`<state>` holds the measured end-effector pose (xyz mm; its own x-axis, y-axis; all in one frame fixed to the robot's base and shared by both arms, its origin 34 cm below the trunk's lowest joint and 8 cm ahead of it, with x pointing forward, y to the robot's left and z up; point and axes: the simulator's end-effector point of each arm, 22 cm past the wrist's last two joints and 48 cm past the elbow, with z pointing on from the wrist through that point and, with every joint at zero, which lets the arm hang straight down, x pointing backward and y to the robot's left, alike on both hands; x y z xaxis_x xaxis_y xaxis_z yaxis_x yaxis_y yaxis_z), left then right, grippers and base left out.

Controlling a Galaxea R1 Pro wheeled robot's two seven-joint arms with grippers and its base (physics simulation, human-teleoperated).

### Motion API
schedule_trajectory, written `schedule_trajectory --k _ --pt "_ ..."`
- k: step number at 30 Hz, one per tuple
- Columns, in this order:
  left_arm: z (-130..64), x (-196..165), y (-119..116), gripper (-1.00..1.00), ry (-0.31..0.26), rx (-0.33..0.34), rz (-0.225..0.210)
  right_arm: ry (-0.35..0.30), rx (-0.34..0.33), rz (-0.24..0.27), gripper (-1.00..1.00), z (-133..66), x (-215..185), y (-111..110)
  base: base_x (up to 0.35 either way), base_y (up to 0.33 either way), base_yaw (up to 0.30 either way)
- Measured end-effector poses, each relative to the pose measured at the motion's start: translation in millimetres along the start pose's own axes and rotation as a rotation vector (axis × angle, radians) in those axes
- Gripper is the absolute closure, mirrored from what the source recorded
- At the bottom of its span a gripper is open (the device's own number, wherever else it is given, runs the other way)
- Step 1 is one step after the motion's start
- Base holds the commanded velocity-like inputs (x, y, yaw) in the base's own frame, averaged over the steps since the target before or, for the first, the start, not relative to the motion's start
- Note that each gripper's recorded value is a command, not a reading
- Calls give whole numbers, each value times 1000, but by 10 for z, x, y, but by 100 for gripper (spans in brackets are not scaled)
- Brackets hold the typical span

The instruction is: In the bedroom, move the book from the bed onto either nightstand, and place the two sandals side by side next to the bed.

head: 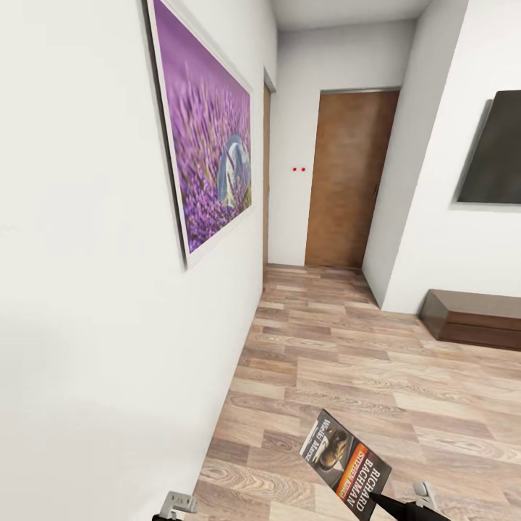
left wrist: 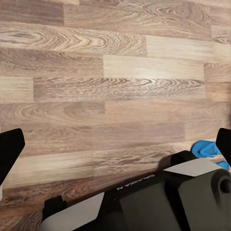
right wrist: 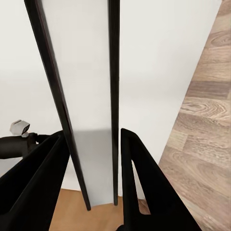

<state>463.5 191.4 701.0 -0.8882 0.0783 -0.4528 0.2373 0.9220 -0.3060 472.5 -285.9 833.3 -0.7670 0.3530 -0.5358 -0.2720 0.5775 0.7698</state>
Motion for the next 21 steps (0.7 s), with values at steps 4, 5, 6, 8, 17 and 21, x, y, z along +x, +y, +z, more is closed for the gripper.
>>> schedule_trajectory --k 4,5,6,8,17,21 --pt "0 -1 0 -100 0 0 -1 0 0 0 100 0 -1 0 4 0 0" --pt "0 -1 -1 -100 0 1 -1 0 0 0 100 0 0 -1 1 0 0" --pt "0 -1 -2 -100 0 1 -1 0 0 0 100 0 0 -1 0 0 0" --pt "0 -1 -2 -100 0 1 -1 0 0 0 100 0 -1 0 0 4 0" --pt "0 -1 -1 -100 0 0 -1 0 2 1 100 -1 1 -4 20 61 -2" --pt "0 -1 -2 -100 0 1 0 0 1 2 100 -2 2 -3 2 5 -174"
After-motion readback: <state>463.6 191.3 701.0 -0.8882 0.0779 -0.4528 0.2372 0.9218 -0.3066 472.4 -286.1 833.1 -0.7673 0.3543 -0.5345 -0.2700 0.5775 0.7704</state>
